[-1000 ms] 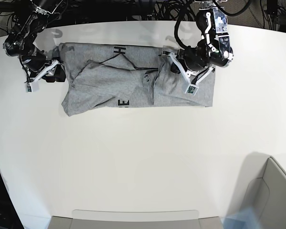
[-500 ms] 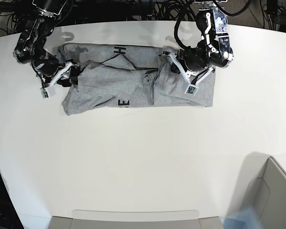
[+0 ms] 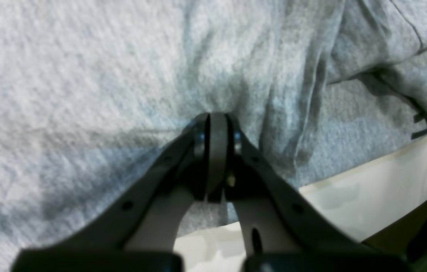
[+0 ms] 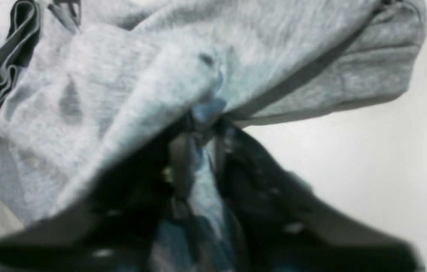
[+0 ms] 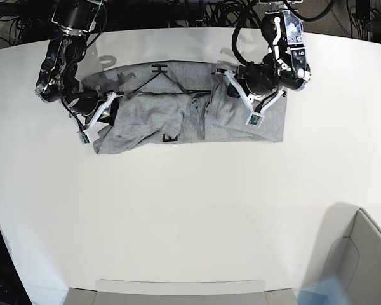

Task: Fold the T-shirt properly
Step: 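Lift the other strip end with the right gripper toward the left gripper, then fold the held end over the bundle with the right gripper, left gripper withdrawing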

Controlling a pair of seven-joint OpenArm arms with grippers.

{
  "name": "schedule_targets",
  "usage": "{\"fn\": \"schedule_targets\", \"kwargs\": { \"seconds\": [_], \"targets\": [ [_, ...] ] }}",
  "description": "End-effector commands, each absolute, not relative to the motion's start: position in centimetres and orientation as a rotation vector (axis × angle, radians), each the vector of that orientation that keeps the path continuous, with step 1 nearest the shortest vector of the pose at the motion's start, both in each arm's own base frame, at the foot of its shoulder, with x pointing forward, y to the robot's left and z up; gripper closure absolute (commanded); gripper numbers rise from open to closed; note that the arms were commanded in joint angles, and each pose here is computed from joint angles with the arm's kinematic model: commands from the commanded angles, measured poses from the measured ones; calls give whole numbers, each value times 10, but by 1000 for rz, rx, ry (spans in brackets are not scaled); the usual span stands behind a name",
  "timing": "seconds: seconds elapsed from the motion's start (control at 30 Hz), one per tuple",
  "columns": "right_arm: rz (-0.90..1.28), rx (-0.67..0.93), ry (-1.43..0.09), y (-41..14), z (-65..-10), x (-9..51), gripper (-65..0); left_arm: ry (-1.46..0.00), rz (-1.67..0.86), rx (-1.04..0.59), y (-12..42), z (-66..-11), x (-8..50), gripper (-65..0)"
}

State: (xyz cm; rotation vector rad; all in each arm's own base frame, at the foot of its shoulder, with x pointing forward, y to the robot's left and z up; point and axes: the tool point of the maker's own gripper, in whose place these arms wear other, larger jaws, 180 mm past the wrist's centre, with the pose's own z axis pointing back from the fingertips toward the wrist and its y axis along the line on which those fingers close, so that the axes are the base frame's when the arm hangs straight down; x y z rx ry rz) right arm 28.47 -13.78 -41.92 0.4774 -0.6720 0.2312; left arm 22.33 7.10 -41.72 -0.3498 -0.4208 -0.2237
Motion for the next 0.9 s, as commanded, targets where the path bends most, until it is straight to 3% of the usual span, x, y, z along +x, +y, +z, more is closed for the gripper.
{"fn": "schedule_targets", "kwargs": {
  "seconds": [0.0,0.37,0.7,0.87],
  "targets": [
    [269,437,-635,-144,-424,285,-5,-411,-233,-348,70,-416,222,-8],
    [288,315,-647,-175,-414,318,0,-474,-252,-336,70,-398,229,-8],
    [78,191,-725,-237,-383,348,0,-565,-415,-309,70,-374,228,-8],
    [76,129,-792,-245,-356,355,0,-544,-294,-241,114,-382,222,-8]
  ]
}}
